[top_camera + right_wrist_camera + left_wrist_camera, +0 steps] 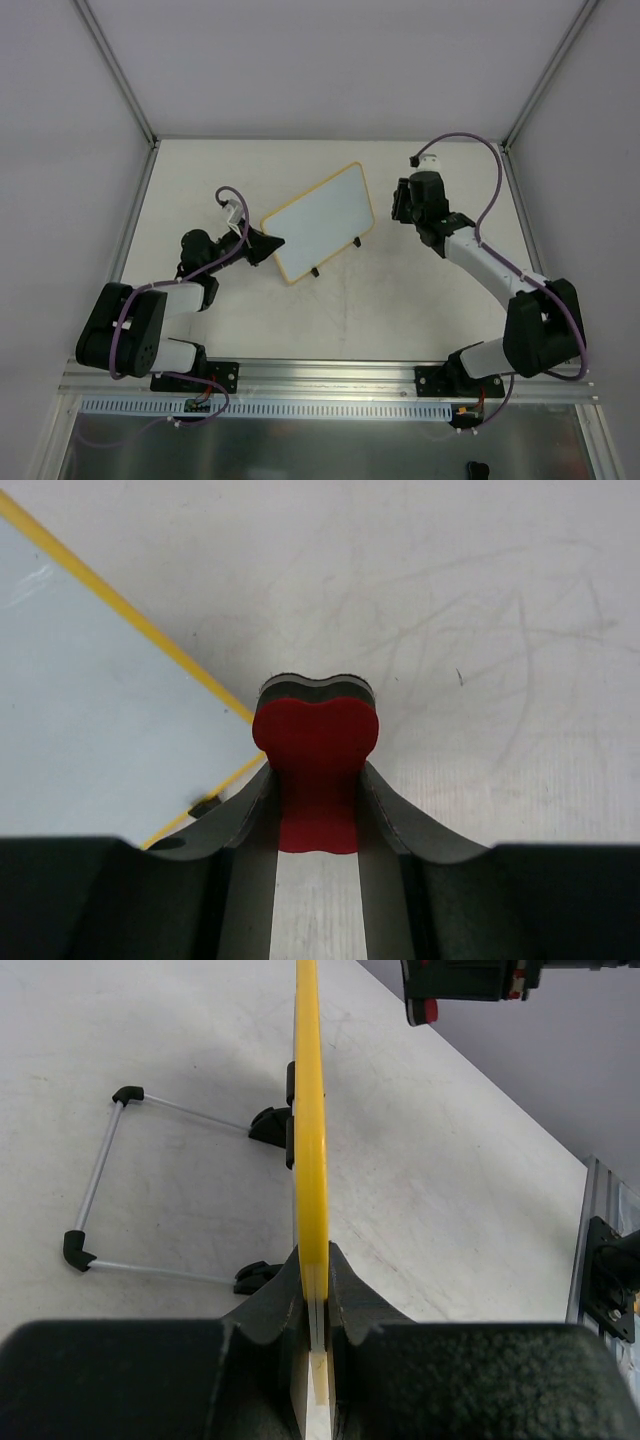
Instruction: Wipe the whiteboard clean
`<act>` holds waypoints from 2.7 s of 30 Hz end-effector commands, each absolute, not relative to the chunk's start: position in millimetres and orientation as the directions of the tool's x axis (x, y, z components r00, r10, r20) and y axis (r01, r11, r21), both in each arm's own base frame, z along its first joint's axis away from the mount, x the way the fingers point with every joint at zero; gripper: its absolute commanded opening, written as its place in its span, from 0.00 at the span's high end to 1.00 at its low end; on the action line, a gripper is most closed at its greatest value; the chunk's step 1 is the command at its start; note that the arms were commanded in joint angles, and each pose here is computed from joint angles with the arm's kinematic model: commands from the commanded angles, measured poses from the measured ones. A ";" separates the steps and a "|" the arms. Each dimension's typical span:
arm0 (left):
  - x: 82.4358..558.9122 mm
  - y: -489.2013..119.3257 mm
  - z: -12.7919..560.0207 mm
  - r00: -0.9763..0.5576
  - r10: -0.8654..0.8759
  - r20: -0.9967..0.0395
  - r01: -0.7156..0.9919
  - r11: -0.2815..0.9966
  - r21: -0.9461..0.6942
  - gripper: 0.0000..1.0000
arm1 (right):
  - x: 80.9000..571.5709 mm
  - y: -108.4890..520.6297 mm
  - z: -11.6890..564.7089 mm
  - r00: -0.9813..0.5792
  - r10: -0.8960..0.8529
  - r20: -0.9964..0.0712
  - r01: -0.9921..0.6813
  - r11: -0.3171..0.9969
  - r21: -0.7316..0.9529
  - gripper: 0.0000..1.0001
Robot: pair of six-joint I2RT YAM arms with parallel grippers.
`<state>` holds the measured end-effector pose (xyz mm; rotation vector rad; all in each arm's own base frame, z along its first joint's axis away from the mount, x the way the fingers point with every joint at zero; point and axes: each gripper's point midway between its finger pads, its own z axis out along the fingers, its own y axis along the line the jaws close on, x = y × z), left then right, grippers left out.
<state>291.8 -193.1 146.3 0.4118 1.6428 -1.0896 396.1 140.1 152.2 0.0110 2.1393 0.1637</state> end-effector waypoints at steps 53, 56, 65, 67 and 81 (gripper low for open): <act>285.7 -195.7 171.0 -0.230 -0.207 -0.951 0.805 0.508 -0.306 0.73 | 281.5 133.1 63.8 -0.852 -0.172 -0.495 -0.257 0.960 0.110 0.31; 286.0 -195.2 172.2 -0.224 -0.209 -0.952 0.805 0.511 -0.302 0.68 | 281.8 131.9 66.7 -0.848 -0.167 -0.504 -0.252 0.962 0.106 0.31; 285.3 -188.4 179.3 -0.163 -0.200 -0.966 0.794 0.554 -0.249 0.34 | 295.1 116.7 107.3 -0.770 -0.116 -0.627 -0.187 0.981 0.048 0.28; 285.8 -187.2 180.9 -0.159 -0.200 -0.967 0.791 0.561 -0.246 0.27 | 297.0 117.5 114.6 -0.756 -0.118 -0.644 -0.194 0.980 0.048 0.28; 276.9 -157.5 196.6 -0.095 -0.283 -0.955 0.664 0.696 -0.272 0.01 | 303.2 114.2 152.6 -0.666 -0.039 -0.745 -0.149 0.986 0.081 0.25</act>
